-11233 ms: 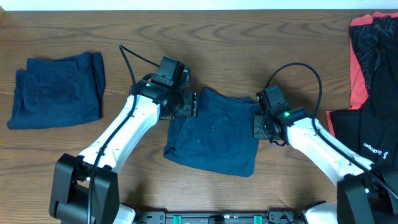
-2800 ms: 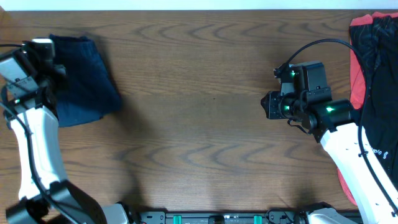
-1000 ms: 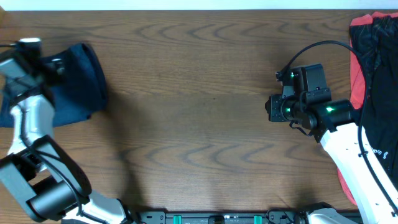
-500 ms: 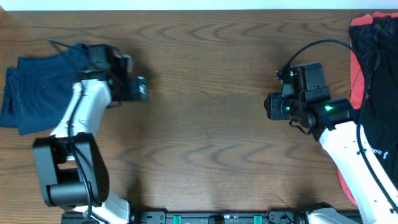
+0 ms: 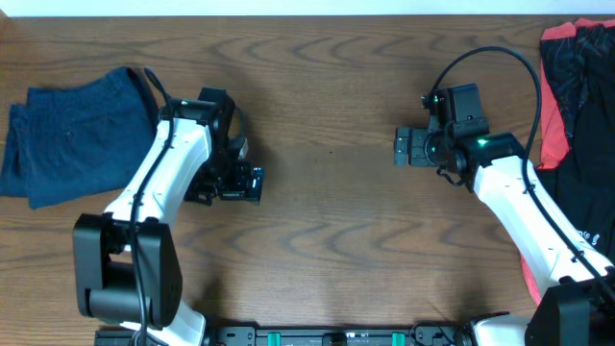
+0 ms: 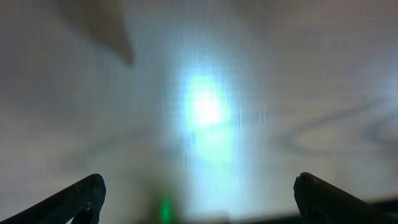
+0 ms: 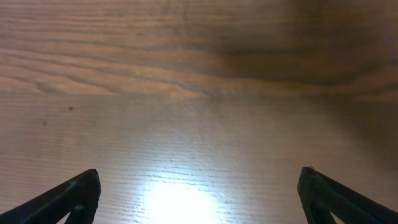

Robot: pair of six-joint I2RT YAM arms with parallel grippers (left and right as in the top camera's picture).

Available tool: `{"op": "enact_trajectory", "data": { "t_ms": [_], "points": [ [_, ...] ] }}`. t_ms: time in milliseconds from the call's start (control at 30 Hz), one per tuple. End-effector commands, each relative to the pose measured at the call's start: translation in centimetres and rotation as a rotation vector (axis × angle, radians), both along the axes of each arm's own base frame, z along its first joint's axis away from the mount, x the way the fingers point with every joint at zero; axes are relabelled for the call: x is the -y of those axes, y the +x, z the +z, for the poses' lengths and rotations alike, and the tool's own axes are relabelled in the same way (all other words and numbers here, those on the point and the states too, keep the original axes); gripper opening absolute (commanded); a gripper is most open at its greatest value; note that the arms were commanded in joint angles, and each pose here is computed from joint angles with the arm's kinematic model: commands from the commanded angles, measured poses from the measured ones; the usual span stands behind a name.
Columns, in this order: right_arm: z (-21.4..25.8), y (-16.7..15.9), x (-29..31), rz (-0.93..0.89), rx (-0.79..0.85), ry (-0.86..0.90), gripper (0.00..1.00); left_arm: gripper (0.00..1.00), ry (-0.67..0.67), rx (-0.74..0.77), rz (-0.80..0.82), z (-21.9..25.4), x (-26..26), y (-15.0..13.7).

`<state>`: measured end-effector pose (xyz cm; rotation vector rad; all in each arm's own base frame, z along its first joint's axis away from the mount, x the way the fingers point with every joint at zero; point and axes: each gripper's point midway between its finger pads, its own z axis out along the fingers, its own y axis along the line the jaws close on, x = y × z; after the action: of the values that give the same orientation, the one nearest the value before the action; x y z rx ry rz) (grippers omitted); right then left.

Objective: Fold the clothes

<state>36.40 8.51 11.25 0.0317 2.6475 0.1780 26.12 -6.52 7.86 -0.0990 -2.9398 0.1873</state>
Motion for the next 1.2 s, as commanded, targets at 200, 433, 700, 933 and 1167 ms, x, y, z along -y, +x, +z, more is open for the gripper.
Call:
{"op": "enact_trajectory", "data": {
  "t_ms": [200, 433, 700, 933, 1167],
  "points": [
    [3.4, -2.2, 1.4, -0.070, 0.028, 0.017, 0.99, 0.98, -0.020, 0.261, 0.001, 7.0, 0.1, 0.3],
    [9.4, -5.0, 2.7, -0.166, 0.201, -0.036, 0.99, 0.98, -0.042, 0.647, -0.017, 14.2, -0.3, -0.8],
    [13.3, -9.8, 1.6, -0.093, 0.404, -0.034, 0.99, 0.98, -0.109, 0.938, -0.057, 17.3, -0.2, -4.9],
    [12.5, -12.2, 2.3, -0.074, 0.389, -0.032, 0.99, 0.98, -0.131, 1.053, -0.051, 17.9, -0.3, -5.5],
    [12.1, -12.4, 2.4, -0.072, 0.373, -0.041, 0.99, 0.98, -0.131, 1.049, -0.051, 17.8, -0.3, -5.5]
  ]
}}
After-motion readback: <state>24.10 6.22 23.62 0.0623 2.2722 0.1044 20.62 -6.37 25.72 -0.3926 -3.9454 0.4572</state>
